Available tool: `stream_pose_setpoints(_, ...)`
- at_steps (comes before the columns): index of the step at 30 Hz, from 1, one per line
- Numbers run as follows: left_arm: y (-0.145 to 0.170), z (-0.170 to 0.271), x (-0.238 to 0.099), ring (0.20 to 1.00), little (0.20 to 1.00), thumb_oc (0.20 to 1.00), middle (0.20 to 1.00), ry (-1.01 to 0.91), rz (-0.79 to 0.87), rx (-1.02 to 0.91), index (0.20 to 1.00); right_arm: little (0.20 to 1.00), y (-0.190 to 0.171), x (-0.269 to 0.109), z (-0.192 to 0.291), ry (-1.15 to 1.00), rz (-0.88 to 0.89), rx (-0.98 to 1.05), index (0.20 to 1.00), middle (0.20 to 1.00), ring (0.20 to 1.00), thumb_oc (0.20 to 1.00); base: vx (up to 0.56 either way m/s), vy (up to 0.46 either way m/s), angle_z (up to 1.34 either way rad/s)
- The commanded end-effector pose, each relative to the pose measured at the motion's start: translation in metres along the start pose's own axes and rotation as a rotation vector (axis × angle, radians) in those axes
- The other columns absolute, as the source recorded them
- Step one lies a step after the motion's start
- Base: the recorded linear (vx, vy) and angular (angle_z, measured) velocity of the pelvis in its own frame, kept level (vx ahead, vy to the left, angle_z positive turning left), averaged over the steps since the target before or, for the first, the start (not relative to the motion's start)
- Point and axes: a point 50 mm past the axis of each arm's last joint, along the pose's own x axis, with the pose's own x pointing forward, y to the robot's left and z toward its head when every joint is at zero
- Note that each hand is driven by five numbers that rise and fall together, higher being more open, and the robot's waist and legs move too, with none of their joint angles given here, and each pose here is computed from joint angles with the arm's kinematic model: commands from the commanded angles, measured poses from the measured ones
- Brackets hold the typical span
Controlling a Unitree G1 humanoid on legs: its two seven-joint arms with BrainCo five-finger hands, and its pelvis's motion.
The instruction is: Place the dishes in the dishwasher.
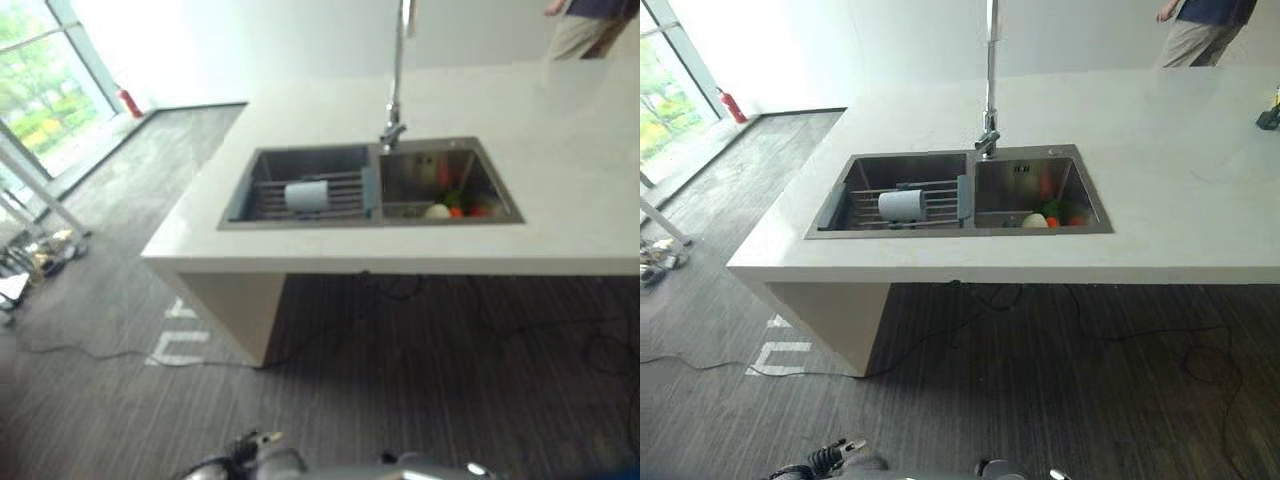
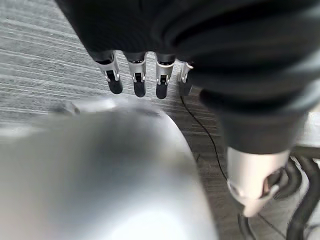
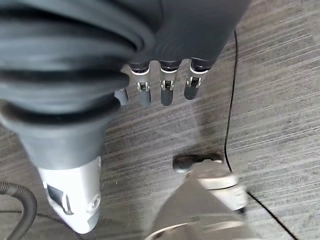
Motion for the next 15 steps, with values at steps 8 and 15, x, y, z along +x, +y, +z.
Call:
stream_pose_setpoints(8,0.007,0.021,0.004,1.000,1.000,1.000,1.000,-0.044,0.020,-0.039,1.000,1.000,0.010,0.001,-0.009,0.009,0.037,0.052,1.000,1.000,1.000,1.000,0.33,0.270,-0.48)
stream_pose_setpoints(15,0.025,0.050,0.002,1.000,1.000,1.000,1.000,-0.090,0.085,-0.033,1.000,1.000,0.011,0.002,0.001,-0.042,0.045,0.052,1.000,1.000,1.000,1.000,0.15,0.208,-0.12)
